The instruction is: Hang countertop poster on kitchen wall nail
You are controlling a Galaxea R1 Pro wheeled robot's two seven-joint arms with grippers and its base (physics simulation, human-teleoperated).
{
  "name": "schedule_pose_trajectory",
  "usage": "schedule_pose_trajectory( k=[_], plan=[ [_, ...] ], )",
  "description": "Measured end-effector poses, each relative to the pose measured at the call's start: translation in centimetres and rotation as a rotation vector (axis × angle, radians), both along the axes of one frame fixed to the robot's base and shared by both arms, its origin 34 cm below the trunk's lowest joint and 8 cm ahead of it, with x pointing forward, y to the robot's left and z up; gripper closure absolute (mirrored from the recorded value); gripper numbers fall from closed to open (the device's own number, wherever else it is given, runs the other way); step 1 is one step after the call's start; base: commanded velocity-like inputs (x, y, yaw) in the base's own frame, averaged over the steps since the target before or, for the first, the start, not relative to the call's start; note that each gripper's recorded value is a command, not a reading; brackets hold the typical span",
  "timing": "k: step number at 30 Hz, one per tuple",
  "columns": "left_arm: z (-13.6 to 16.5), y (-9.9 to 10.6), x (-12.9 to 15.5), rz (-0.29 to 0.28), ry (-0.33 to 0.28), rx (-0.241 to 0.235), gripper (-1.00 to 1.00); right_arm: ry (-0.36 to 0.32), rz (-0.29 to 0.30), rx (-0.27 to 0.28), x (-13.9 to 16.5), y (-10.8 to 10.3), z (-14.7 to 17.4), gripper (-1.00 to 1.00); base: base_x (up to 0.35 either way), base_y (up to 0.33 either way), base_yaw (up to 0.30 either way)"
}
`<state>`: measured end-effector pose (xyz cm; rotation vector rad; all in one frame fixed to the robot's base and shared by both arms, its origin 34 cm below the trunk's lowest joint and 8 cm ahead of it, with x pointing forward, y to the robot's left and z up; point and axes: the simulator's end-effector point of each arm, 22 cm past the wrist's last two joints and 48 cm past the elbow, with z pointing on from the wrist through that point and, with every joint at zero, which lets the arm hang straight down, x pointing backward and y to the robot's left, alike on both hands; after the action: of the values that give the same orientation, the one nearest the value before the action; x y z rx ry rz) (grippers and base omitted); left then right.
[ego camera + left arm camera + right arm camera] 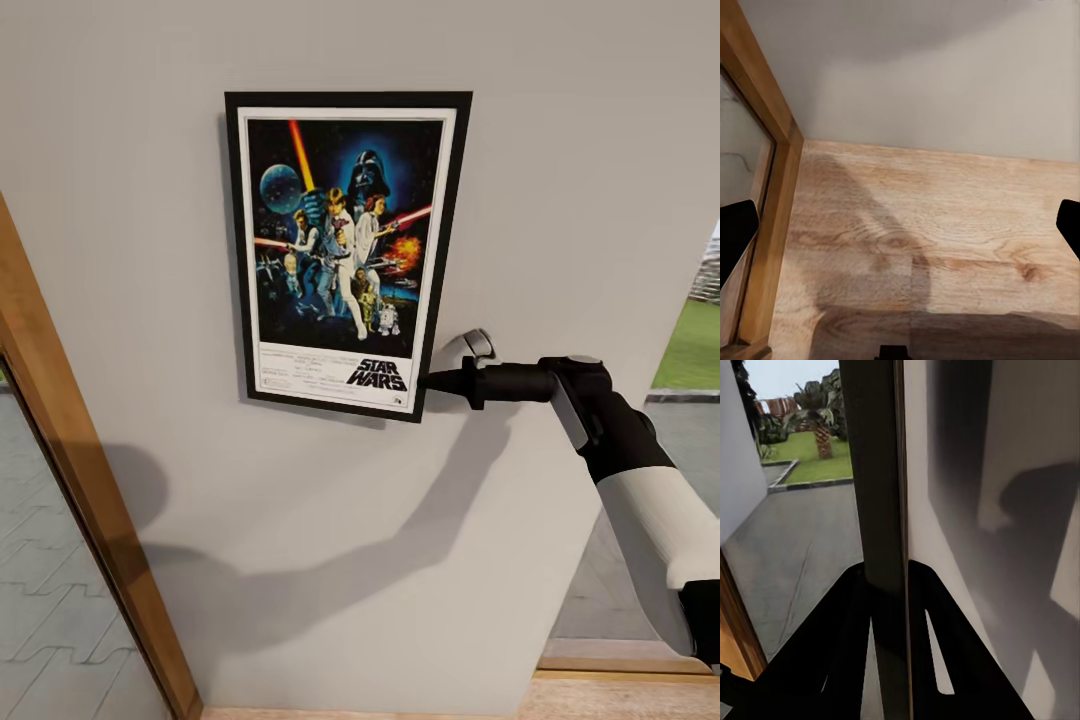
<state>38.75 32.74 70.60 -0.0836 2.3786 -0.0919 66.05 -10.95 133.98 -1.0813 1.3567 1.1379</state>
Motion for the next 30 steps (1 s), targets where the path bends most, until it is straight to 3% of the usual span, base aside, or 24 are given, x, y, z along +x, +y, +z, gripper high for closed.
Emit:
schedule_pose_trajectory(
  k=[30],
  plan=[
    [0.00,0.00,0.00,0.000,0.000,0.000,-1.00,0.004,0.001,0.002,0.03,-0.04,-0.07,1.00,0.000,0.000,0.000]
  ],
)
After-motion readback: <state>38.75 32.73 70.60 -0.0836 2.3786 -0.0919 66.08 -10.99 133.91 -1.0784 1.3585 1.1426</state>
